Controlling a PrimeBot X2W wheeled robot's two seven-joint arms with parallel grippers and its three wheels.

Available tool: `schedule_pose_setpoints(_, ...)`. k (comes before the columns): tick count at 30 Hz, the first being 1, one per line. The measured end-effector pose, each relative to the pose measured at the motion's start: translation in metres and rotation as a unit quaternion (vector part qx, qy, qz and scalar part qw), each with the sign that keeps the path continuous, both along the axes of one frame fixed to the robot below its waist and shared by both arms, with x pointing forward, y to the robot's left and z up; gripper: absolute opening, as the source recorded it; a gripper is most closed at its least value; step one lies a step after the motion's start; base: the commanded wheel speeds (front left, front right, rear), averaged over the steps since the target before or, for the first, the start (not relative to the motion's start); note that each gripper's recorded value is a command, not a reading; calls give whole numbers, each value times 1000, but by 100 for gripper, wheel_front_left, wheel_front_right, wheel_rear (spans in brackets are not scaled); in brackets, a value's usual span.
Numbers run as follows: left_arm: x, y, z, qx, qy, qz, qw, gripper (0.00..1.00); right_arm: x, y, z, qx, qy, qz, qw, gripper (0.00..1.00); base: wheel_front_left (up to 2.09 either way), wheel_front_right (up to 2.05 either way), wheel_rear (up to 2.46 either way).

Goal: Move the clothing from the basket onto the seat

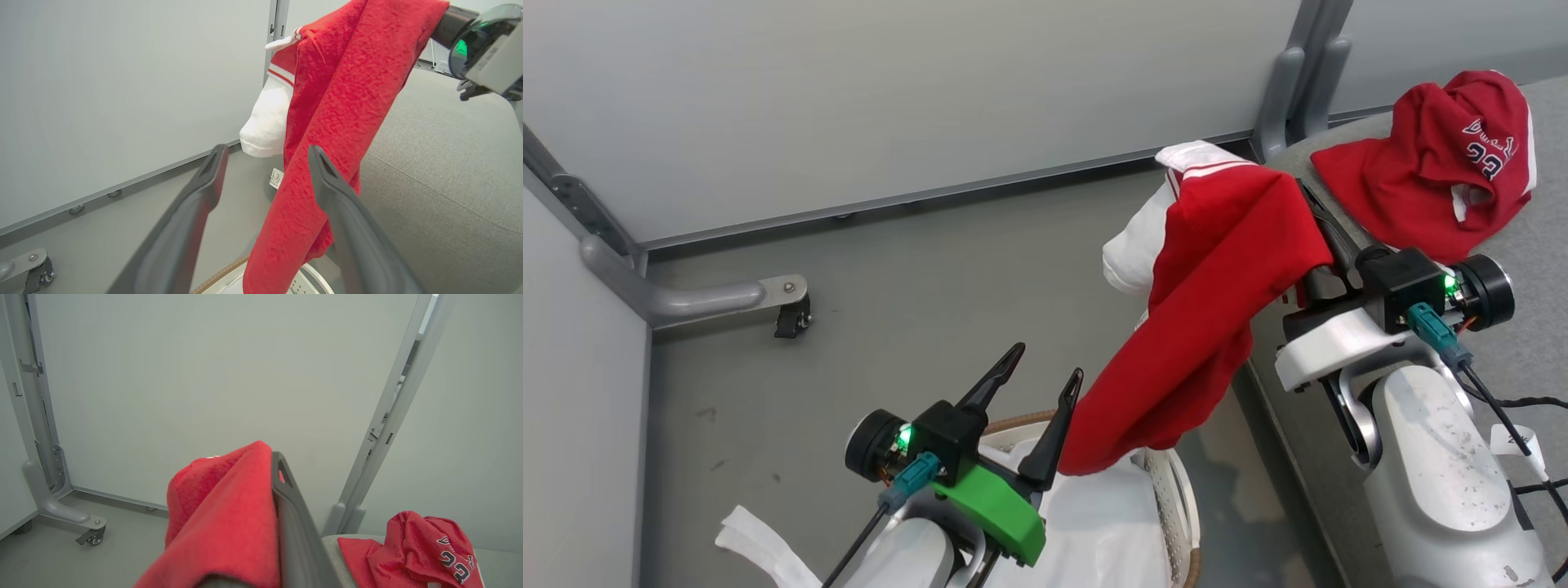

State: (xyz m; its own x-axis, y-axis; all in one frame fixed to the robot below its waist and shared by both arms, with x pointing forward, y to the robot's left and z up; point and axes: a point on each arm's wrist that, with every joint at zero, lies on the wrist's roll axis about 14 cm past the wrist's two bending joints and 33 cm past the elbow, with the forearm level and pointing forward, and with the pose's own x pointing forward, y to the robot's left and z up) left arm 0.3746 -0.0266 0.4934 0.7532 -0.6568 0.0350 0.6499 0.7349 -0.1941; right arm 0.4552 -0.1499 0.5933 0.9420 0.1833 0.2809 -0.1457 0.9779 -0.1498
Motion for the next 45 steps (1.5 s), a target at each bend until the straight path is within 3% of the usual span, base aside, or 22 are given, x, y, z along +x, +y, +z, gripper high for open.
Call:
schedule_pose_setpoints(14,-11,-52,-12,-1,14,-91,996,100,-17,-55,-6,1,8,-70,998,0,0,0,0)
schedule_pose_setpoints(29,-25,-101,-27,-10,34,-177,984,100,-45,-125,-17,-6,26,-170,985,0,0,0,0)
schedule_pose_setpoints(37,-21,-98,-33,-12,42,-173,984,100,-32,-157,42,-68,-46,-198,977,0,0,0,0)
schedule_pose_setpoints(45,-12,-87,-36,-13,44,-153,987,100,-33,-222,135,-147,-142,-268,941,0,0,0,0)
